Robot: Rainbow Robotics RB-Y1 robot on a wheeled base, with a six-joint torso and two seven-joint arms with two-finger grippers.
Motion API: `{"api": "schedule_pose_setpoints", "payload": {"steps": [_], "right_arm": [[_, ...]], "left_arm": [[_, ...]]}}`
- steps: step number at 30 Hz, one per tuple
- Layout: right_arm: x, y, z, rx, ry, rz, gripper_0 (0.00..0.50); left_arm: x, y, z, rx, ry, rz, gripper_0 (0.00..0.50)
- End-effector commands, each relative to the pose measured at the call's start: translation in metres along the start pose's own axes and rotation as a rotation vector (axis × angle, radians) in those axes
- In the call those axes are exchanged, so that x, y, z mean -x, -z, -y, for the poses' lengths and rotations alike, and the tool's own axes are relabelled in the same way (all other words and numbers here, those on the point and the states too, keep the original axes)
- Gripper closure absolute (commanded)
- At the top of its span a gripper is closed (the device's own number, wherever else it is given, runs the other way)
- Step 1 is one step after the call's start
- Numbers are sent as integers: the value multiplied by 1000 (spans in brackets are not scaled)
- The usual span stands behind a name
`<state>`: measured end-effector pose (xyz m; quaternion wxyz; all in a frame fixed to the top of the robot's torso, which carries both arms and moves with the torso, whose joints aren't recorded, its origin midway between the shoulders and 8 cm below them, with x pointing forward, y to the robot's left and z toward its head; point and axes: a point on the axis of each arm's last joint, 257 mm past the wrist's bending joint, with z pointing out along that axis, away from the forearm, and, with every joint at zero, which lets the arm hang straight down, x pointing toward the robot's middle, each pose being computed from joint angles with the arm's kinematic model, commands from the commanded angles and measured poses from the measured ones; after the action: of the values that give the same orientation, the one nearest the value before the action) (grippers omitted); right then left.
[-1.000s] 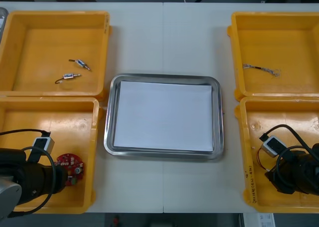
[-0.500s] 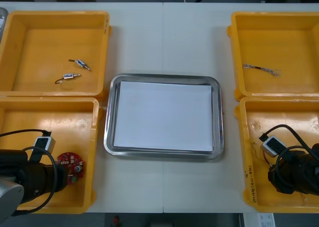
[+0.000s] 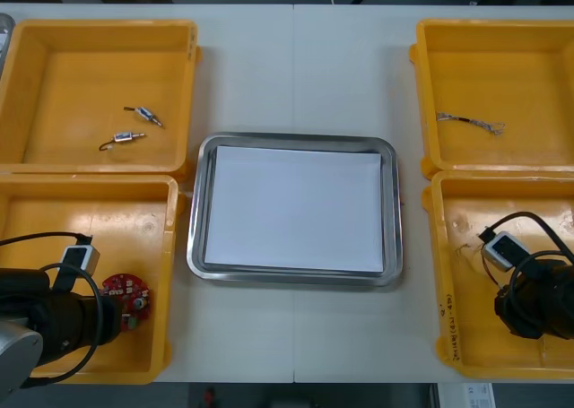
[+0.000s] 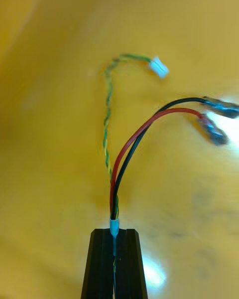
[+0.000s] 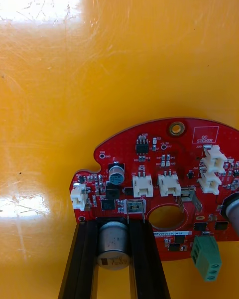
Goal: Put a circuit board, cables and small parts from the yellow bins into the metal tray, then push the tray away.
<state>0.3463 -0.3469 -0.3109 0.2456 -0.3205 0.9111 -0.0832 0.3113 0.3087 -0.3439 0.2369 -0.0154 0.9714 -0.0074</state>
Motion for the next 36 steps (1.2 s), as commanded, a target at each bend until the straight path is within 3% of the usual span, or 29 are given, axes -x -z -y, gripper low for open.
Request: {"api": "schedule_pose_setpoints", "payload": {"steps": [1,13,22,29,36], "right_arm": [[12,38,28,-34,11,32,500],[38,92,41,25,-26,62,500],[50,122,61,9,-18,23,500],[56,145,72,6,-28,27,500],[45,159,77,-2,-32,-18,500]], "left_arm": [[11,17,-4,8,66,-7,498],[51,57,-10,-34,84,-10,499],[87,88,-7,-43,28,-16,500],[106,110,4,-57,-30,-31,500],[121,127,26,-66,-123,-48,500]]}}
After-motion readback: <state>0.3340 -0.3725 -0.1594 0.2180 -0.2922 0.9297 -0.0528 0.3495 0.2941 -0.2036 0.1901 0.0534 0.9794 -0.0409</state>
